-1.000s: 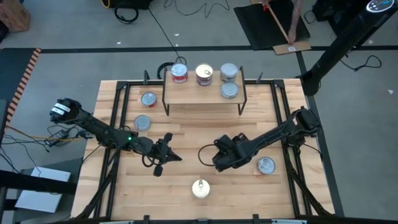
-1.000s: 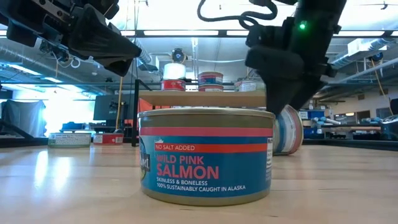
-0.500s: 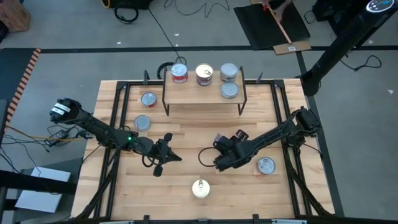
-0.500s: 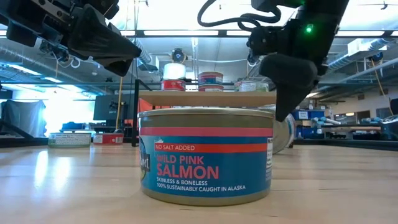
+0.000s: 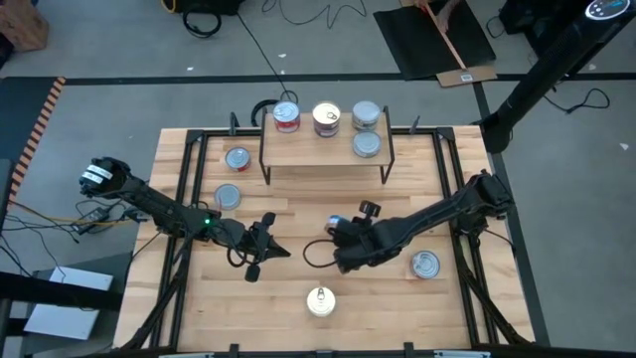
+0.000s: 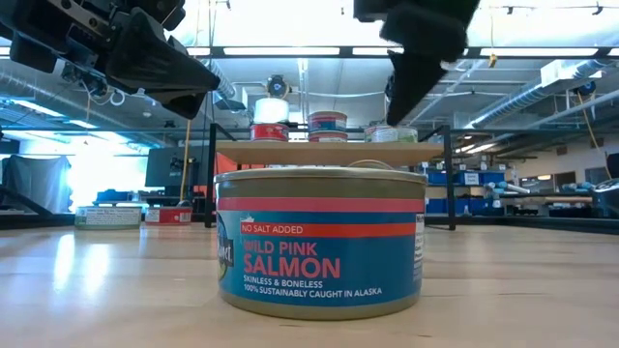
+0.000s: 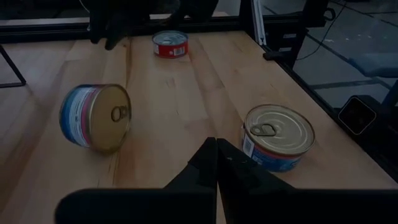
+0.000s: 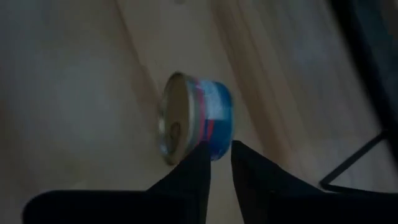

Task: Stack canned seafood by type on shelf
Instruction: Put the blue pink tuna can on the shelf aligned with the other blue pink tuna can

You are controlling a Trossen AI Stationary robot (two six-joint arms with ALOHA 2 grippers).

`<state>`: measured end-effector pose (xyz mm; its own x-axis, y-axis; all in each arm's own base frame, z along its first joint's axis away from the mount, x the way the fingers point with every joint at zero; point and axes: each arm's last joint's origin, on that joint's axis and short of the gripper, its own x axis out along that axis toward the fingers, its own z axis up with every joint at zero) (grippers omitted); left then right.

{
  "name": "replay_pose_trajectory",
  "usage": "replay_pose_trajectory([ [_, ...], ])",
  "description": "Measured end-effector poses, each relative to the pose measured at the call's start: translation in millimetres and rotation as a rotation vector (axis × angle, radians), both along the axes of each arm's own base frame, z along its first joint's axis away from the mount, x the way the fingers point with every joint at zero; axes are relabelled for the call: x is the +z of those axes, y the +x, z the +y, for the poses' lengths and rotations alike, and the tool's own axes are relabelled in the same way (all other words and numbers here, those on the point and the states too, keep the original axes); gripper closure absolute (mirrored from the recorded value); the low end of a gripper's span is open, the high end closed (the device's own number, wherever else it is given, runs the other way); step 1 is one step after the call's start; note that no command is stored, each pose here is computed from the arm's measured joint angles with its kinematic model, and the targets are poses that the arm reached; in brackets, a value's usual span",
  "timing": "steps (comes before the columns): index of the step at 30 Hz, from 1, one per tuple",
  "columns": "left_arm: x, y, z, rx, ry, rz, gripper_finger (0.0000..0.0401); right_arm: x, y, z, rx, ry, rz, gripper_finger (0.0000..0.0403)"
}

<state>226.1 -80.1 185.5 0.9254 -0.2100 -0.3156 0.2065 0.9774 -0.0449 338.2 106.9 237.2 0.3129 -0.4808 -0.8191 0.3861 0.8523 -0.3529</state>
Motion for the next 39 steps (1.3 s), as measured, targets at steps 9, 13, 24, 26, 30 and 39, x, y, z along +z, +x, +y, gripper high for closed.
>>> replay_pose_trajectory([
  [9,-0.1,0.0,0.0,-0.001,0.003,0.0,0.0394,2.8,-1.4,13.2,0.036,0.094,0.003,0.0269],
  [13,-0.1,0.1,0.6,0.019,0.01,-0.002,0.0394,3.1,-1.1,17.3,0.045,0.102,-0.014,0.0219],
  [24,-24.5,-7.4,5.5,0.085,0.025,-0.024,0.0394,-14.5,14.8,-13.5,0.013,0.216,-0.052,0.0139],
  [26,-30.3,-11.4,7.1,0.086,0.015,-0.042,0.0394,-22.2,17.4,-24.6,-0.001,0.236,-0.049,0.0135],
  [30,-33.7,-16.3,9.1,0.094,0.001,-0.077,0.0394,-30.9,18.1,-44.6,-0.052,0.229,-0.029,0.0125],
  [39,-34.6,-17.3,9.6,0.099,0.001,-0.078,0.0394,-35.8,21.5,-60.8,-0.069,0.276,-0.039,0.0106],
])
